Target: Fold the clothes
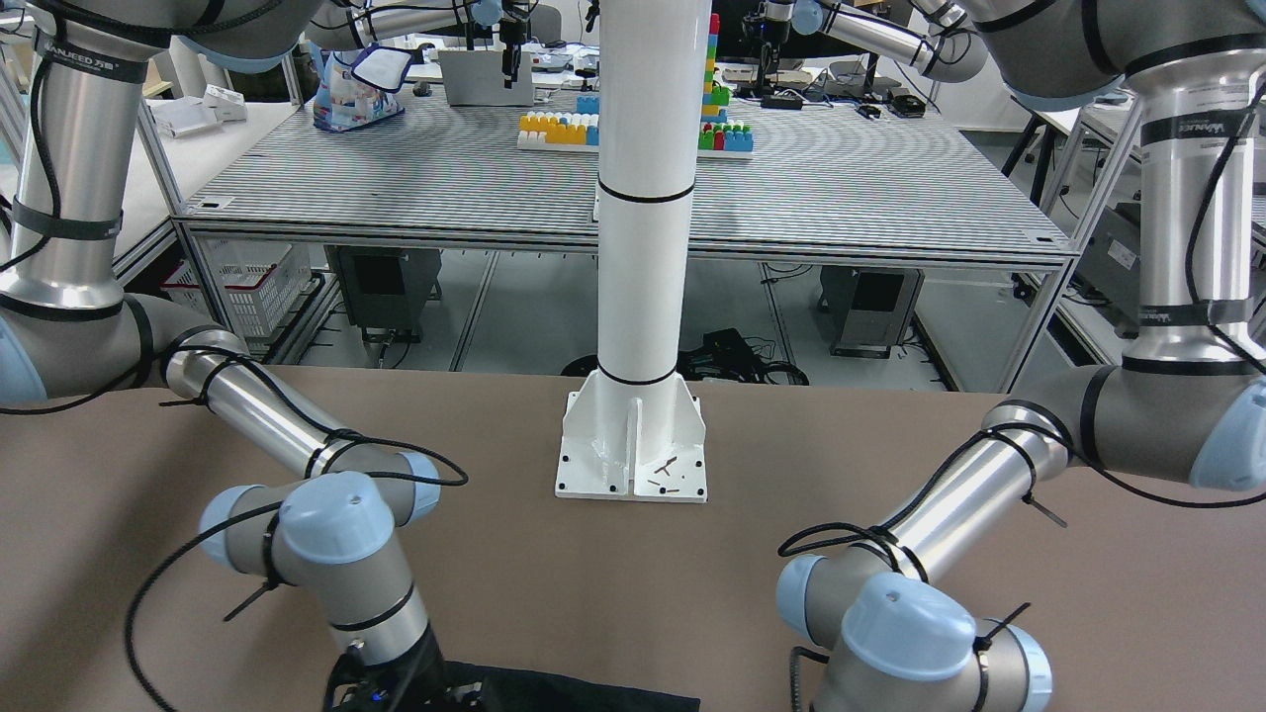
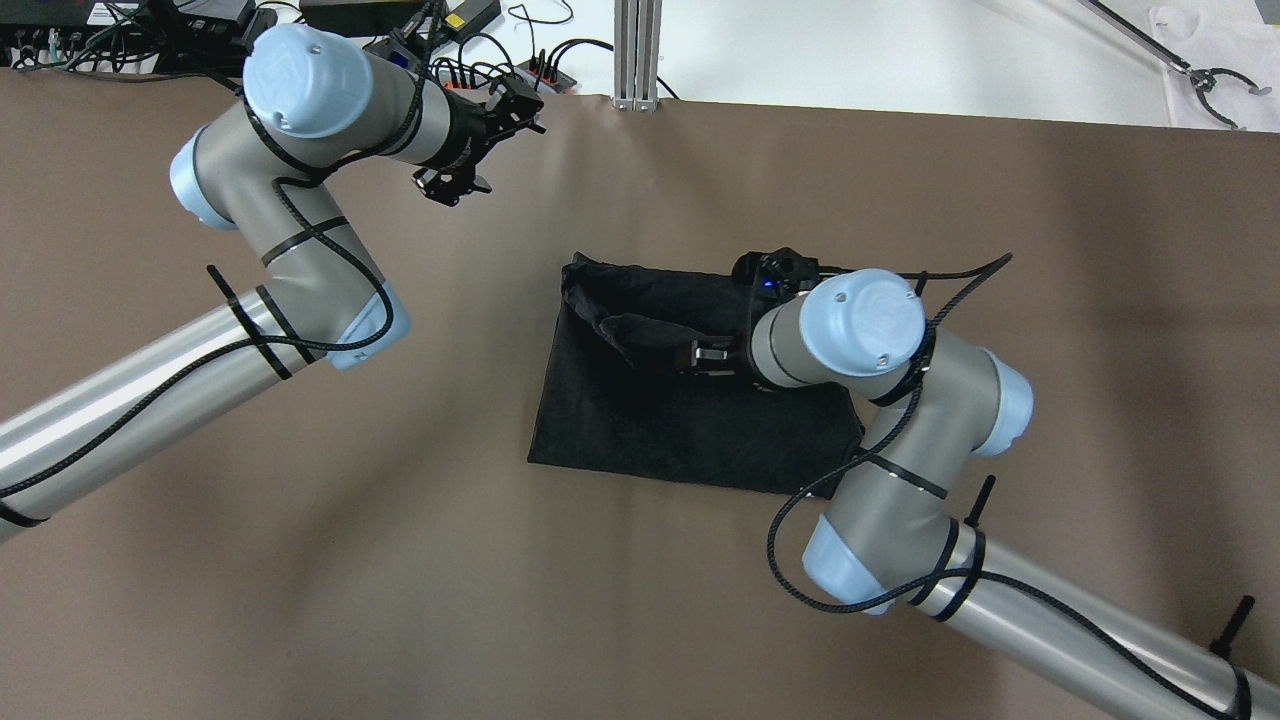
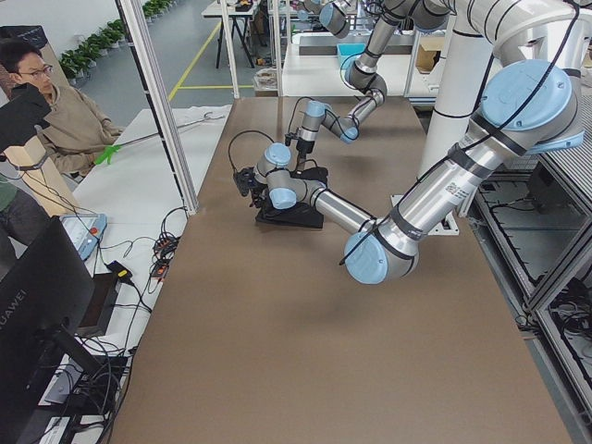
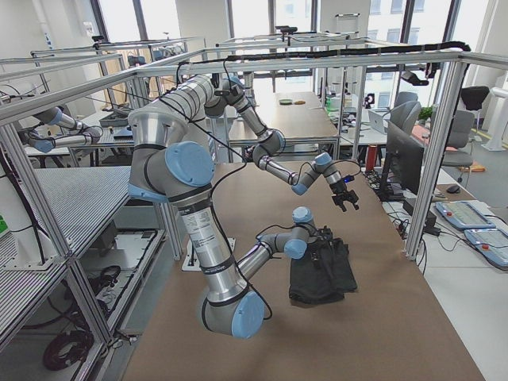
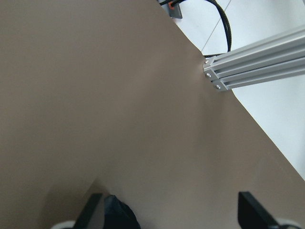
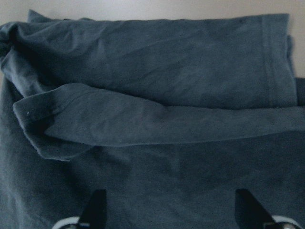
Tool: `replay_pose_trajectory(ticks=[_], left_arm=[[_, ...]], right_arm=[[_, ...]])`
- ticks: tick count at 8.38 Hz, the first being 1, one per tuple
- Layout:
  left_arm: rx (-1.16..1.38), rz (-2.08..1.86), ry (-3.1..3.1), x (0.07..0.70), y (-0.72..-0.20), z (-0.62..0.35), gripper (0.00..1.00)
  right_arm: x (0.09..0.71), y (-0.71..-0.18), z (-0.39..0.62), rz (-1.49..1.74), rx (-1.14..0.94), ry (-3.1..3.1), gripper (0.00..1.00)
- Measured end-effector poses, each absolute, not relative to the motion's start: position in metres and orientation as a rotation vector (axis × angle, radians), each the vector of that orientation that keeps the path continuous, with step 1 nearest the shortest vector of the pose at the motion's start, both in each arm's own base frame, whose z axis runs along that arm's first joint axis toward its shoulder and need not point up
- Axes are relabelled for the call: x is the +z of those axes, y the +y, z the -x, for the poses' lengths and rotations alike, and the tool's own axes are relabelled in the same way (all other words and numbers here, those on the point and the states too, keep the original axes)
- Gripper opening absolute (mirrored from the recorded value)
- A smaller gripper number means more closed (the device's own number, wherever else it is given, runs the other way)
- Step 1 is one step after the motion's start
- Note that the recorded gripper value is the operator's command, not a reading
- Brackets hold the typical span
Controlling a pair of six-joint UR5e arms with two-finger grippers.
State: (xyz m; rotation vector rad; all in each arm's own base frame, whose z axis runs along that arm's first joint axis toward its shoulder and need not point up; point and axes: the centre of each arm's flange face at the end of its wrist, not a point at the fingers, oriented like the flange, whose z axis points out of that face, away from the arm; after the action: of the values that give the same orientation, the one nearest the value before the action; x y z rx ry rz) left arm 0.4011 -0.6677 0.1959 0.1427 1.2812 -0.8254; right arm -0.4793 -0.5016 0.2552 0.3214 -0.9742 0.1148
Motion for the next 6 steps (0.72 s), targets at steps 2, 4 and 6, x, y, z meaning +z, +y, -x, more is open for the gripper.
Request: replay_pose_trajectory(ticks=[2, 4, 6], left_arm=[[-0.820, -0.138, 1.298, 0.202, -0.662, -0.376, 1.00], [-0.820, -0.134, 1.298, 0.196, -0.655, -0.370, 1.00], [-0.824, -0.129, 1.288, 0.188, -0.649, -0.366, 1.00]], right_arm=[[0.246, -0.499, 0.518, -0.339, 0.086, -0.883, 0.95], [0.262, -0.516, 0.547, -0.352, 0.071, -0.807, 0.95], [0.274, -0.531, 0.553, -0.390, 0.051, -0.775, 0.95]])
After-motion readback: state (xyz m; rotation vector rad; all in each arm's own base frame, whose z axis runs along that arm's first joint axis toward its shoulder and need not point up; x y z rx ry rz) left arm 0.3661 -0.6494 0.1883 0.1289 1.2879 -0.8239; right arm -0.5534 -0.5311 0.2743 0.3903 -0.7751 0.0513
